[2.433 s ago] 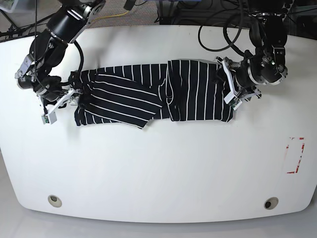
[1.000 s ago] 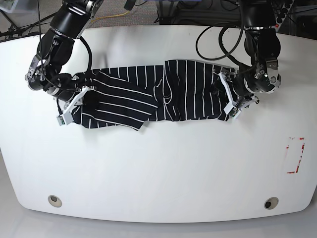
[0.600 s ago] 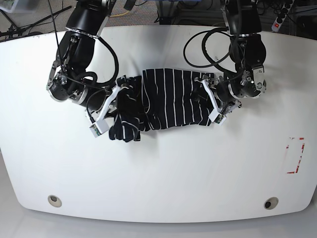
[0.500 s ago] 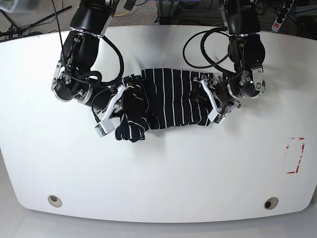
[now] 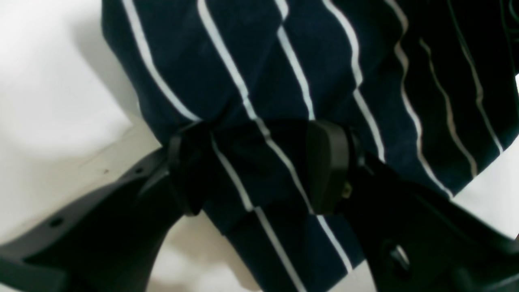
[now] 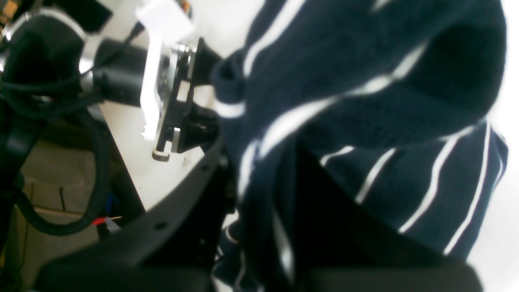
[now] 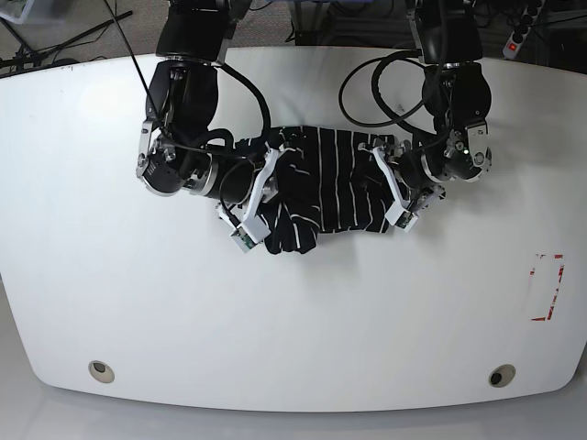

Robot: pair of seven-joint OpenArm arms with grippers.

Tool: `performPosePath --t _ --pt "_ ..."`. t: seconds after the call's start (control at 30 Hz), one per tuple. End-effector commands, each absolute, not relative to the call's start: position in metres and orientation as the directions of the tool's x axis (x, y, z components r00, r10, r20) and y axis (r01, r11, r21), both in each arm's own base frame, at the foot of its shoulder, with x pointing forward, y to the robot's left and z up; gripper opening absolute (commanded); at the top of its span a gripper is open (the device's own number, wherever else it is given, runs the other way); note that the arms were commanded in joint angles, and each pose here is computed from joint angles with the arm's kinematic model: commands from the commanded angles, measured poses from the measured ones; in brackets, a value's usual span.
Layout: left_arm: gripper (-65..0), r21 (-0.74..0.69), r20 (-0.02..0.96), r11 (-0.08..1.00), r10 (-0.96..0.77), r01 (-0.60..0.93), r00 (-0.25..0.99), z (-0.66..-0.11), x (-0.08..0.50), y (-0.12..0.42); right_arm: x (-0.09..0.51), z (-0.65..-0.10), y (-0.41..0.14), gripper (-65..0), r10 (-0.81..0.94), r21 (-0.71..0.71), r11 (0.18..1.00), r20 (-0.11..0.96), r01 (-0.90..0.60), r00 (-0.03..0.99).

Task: Fold the T-shirt properly
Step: 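Fold the strip ends toward each other with both grippers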

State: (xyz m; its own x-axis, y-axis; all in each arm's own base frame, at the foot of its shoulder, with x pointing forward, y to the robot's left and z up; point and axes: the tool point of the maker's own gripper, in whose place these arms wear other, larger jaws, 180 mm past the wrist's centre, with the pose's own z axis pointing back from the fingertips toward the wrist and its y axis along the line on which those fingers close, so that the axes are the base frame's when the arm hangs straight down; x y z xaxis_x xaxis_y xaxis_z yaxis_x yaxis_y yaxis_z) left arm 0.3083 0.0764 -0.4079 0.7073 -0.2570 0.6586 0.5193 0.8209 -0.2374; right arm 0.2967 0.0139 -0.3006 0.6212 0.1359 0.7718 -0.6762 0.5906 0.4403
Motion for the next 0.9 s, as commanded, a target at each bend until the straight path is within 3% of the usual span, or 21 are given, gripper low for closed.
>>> performPosePath --t 0.0,0.07,0.17,0.23,0.6,0.67,0.73,0.87 --pt "-30.6 -0.23 0.643 0.821 -0.274 0.522 0.715 -0.409 0.306 0.077 0.305 -0.286 0.016 -65.0 0.116 0.416 0.586 0.807 -0.695 0.58" --pt "-30.6 -0.23 0.643 0.821 -0.274 0.522 0.715 -0.409 0.306 0.077 0.305 -0.293 0.019 -63.7 0.135 0.417 0.588 0.794 -0.693 0.593" --pt "-30.6 -0.233 0.643 0.82 -0.272 0.522 0.716 -0.41 0.305 0.077 0.307 -0.298 0.022 -54.9 0.104 0.451 0.576 0.787 -0.682 0.608" --pt "-30.6 -0.235 0.645 0.82 -0.271 0.522 0.715 -0.409 0.306 0.076 0.31 -0.295 0.026 -52.3 0.06 0.477 0.559 0.793 -0.678 0.607" --pt "-30.6 -0.252 0.657 0.814 -0.253 0.523 0.71 -0.406 0.307 0.066 0.319 -0.312 0.049 -49.9 -0.086 0.63 0.481 0.726 -0.61 0.682" --pt "-30.6 -0.251 0.659 0.814 -0.252 0.524 0.708 -0.405 0.308 0.065 0.322 -0.309 0.049 -44.1 -0.091 0.628 0.48 0.731 -0.613 0.677" --pt "-30.6 -0.251 0.661 0.814 -0.251 0.524 0.707 -0.404 0.308 0.065 0.324 -0.308 0.049 -33.5 -0.088 0.622 0.482 0.735 -0.617 0.672" --pt "-30.6 -0.253 0.666 0.825 -0.231 0.505 0.71 -0.403 0.311 0.072 0.327 -0.305 0.049 -18.1 -0.088 0.616 0.483 0.741 -0.622 0.665"
